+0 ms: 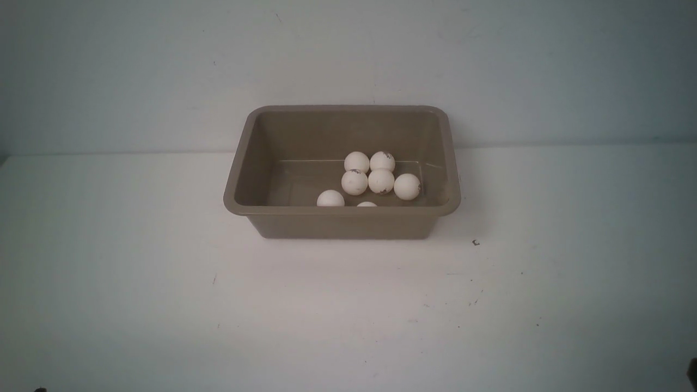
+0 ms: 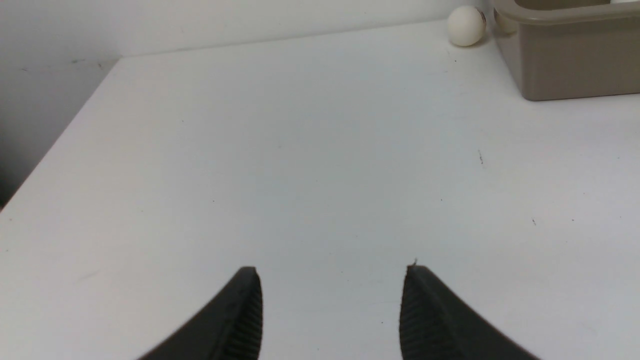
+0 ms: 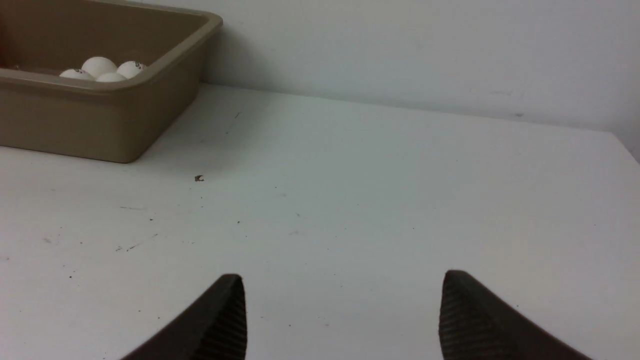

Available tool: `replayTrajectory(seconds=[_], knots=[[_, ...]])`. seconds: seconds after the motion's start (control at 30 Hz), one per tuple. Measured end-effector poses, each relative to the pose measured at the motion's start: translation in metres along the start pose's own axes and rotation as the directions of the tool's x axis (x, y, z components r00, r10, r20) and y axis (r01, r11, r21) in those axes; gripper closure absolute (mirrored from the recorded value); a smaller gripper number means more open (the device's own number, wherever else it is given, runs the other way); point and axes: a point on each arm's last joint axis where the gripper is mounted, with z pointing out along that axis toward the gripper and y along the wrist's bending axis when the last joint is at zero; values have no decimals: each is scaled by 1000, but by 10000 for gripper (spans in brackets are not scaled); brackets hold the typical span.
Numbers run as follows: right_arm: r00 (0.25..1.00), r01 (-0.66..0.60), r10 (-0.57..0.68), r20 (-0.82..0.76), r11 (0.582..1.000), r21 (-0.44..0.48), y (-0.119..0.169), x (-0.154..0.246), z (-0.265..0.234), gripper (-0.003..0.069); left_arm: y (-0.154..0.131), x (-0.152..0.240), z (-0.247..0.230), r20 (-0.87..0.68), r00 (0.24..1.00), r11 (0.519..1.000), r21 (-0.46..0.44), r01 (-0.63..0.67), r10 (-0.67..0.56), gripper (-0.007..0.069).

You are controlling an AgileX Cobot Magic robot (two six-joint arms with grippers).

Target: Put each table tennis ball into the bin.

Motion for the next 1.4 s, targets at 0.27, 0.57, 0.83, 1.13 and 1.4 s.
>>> replayTrajectory(seconds=[0.27,0.57,0.83,1.13,1.4], knots=[[999,12,-11,-53,1000,2,0,5,-1,186,0,0,0,0,1000,1000,0,0,0,284],[998,32,-33,-49,999,-23,1,5,-1,186,0,0,0,0,1000,1000,0,0,0,284],[997,65,-69,-42,995,-76,4,5,-2,186,0,0,0,0,1000,1000,0,0,0,284],[998,61,-60,12,996,-58,3,3,-6,186,0,0,0,0,1000,1000,0,0,0,284],[999,-29,31,26,998,-55,3,2,-7,186,0,0,0,0,1000,1000,0,0,0,284]])
